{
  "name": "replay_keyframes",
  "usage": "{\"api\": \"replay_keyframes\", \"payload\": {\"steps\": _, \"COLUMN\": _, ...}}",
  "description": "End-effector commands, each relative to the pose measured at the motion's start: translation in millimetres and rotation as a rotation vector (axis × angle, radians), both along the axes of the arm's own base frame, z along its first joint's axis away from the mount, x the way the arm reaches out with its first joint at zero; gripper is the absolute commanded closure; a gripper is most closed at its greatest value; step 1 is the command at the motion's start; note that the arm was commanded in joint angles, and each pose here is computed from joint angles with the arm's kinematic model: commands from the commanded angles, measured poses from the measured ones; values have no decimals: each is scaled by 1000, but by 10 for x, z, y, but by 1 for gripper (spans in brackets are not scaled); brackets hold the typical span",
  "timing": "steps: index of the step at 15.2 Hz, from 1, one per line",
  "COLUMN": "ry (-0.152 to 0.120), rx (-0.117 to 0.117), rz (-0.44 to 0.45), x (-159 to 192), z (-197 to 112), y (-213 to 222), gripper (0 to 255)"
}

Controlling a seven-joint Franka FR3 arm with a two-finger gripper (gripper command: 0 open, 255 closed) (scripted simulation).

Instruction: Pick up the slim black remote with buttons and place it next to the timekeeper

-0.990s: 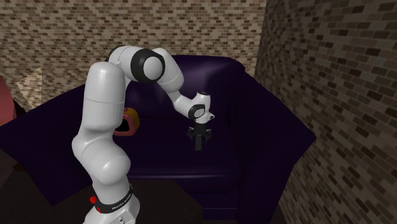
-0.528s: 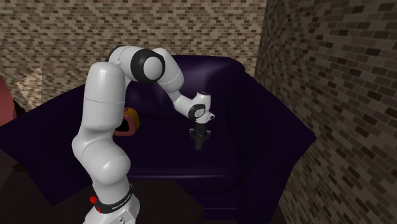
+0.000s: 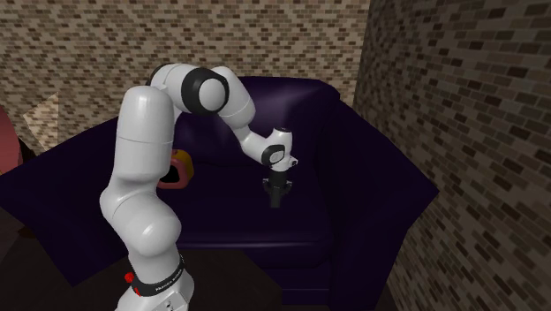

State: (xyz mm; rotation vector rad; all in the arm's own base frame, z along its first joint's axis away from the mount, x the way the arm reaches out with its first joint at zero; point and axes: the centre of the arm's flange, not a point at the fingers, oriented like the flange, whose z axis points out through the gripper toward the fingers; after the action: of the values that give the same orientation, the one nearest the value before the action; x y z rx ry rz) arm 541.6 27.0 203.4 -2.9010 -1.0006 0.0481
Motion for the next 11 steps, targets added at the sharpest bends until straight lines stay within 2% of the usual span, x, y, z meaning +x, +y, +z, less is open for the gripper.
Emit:
{"api": "replay_keyframes", "payload": {"steps": 1, "ry": 4, "rx": 0, "rz": 1, "x": -4, "z": 36, "y": 10, "gripper": 255}}
{"api": "replay_keyframes", "payload": {"steps": 11, "ry": 4, "rx": 0, "rz": 1, "x": -4, "z": 564, "y": 10, "gripper": 255}}
